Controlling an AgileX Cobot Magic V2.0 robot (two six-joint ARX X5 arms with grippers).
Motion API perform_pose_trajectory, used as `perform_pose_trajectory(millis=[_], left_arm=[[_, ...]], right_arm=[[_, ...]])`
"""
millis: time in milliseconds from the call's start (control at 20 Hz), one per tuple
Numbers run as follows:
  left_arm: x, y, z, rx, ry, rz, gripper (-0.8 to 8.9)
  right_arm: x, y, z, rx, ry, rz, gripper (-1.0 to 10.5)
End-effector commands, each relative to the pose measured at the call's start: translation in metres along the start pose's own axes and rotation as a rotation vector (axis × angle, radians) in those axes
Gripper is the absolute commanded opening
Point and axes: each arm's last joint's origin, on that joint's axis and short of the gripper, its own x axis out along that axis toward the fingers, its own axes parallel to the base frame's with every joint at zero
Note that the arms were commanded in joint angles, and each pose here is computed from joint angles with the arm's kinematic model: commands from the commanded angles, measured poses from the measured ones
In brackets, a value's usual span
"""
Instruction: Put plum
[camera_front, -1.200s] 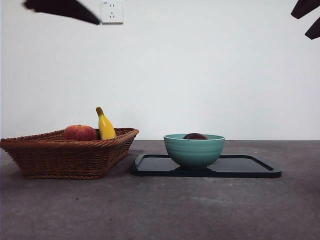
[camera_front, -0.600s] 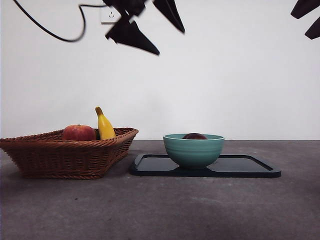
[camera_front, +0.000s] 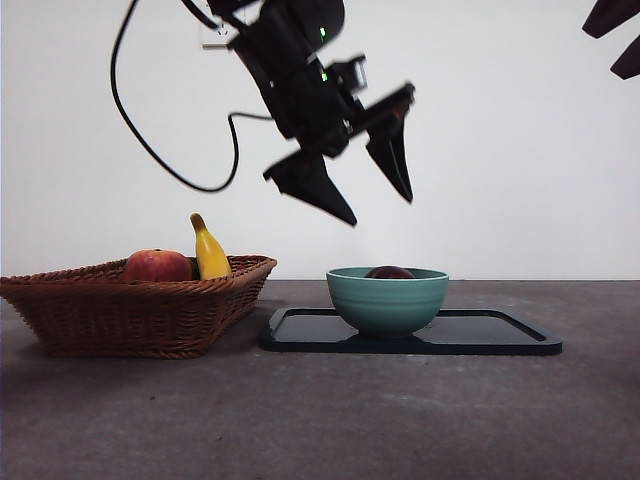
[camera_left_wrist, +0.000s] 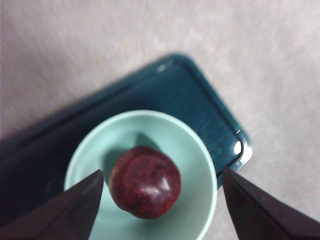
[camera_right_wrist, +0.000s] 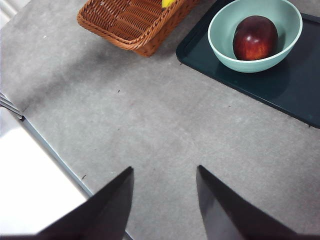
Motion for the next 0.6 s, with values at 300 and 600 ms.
perform_pose_trajectory(millis=[300,600], left_arm=[[0.04,-0.007,-0.009,0.081,0.046,0.024,3.74],[0.053,-0.004,-0.016,0.113,0.078,0.035,3.74]], right_arm=[[0.0,0.001,0.002,-0.013,-0.003,0.006,2.0],[0.0,0.001,0.002,-0.013,-0.003,0.006,2.0]])
